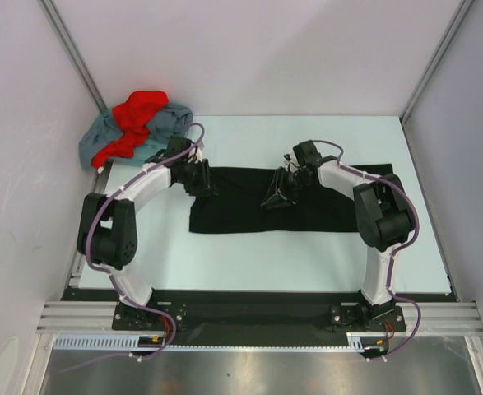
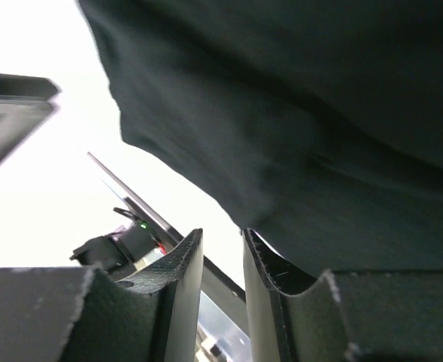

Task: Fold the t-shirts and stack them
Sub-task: Fold the tshirt

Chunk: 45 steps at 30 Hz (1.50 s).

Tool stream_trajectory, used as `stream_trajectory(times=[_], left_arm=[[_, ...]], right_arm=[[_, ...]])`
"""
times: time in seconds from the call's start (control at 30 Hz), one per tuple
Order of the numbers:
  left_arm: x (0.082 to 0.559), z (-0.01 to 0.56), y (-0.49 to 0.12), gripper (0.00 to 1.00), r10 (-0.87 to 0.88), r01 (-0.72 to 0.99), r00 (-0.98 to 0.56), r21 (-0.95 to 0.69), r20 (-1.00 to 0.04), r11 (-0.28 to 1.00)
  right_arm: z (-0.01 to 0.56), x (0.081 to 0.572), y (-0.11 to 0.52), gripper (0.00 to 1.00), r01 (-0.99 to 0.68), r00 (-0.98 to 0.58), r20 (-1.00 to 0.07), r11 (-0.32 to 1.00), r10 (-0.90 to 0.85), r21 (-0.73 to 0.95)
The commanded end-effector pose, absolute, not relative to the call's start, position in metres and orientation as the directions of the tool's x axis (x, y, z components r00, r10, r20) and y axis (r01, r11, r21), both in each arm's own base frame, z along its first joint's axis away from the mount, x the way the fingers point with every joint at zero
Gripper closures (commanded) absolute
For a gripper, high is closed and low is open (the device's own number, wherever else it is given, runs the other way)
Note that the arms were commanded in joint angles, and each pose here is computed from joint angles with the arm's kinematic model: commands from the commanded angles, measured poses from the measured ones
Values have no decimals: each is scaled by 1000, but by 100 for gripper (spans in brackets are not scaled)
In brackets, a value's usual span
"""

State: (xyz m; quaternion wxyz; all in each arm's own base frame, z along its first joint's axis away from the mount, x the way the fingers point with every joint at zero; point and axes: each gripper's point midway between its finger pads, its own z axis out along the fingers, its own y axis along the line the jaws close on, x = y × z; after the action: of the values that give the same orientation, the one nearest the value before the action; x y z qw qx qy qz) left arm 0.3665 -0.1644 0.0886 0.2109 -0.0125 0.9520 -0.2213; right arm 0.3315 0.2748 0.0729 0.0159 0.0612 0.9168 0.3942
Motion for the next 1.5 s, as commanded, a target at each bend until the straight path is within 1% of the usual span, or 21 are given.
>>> stream_trajectory(times=[0.0,0.07,0.1,0.33,0.57,0.63,0.7,0.73,0.8,0.83,0.9,0.97,1.03,1.1,1.13,1.17,1.23,1.27,1.33,1.4,1.47], left_arm=[[379,94,-207,61,-142,112,-914,-573,-380,812],[381,83,-216,62,-160,87,-927,-609,-339,788],[386,81,-218,62,-170,84,-923,-612,-345,786],[401,33,-207,62,-170,21,-938,-539,-303,842],[406,2,-177,61,-127,10,-947,-423,-295,906],[406,6,-168,61,-121,17,-940,-399,-318,917],[403,19,-160,60,-118,25,-931,-383,-345,923],[404,27,-156,59,-118,26,-925,-370,-361,929],[403,59,-155,54,-121,46,-904,-373,-410,927],[403,71,-155,52,-129,49,-893,-379,-431,924],[395,102,-154,48,-160,49,-864,-396,-477,917],[382,111,-147,46,-191,17,-856,-395,-480,918],[368,131,-143,44,-267,-38,-830,-427,-490,903],[346,120,-140,43,-354,-133,-827,-460,-437,878],[338,129,-136,43,-395,-156,-802,-480,-448,863],[321,111,-131,39,-433,-214,-799,-476,-417,853],[294,94,-128,37,-548,-331,-765,-524,-338,785],[293,92,-130,38,-587,-350,-741,-559,-327,752],[273,78,-134,38,-670,-427,-704,-612,-238,666],[271,74,-131,38,-732,-474,-647,-639,-213,606],[269,68,-127,39,-748,-484,-623,-640,-227,597]], right_arm=[[92,345,297,68,47,-994,-29,641,108,766],[89,353,310,70,55,-994,-17,608,112,792],[87,353,315,70,63,-994,0,590,106,805],[42,361,322,74,169,-983,101,540,153,825],[12,368,271,71,198,-976,110,553,189,809],[18,361,255,69,212,-974,126,564,187,798],[22,358,236,66,166,-983,82,591,166,789],[25,346,228,65,183,-982,110,614,156,768],[48,347,209,61,93,-991,3,656,137,749],[55,338,202,60,98,-991,12,678,131,728],[81,339,189,52,36,-989,-80,718,127,695],[93,333,180,44,5,-987,-116,743,110,669],[105,329,179,40,-21,-984,-147,752,102,659],[113,329,181,36,-42,-980,-174,748,99,663],[115,331,184,35,-57,-977,-191,746,95,663],[115,334,185,32,-64,-973,-208,754,97,654],[120,351,193,29,-96,-961,-257,755,100,649],[121,363,196,28,-109,-951,-292,768,105,631],[128,399,210,26,-176,-916,-387,764,103,620],[147,430,231,25,-283,-862,-502,757,69,589],[126,455,243,23,-293,-862,-506,774,40,561]])
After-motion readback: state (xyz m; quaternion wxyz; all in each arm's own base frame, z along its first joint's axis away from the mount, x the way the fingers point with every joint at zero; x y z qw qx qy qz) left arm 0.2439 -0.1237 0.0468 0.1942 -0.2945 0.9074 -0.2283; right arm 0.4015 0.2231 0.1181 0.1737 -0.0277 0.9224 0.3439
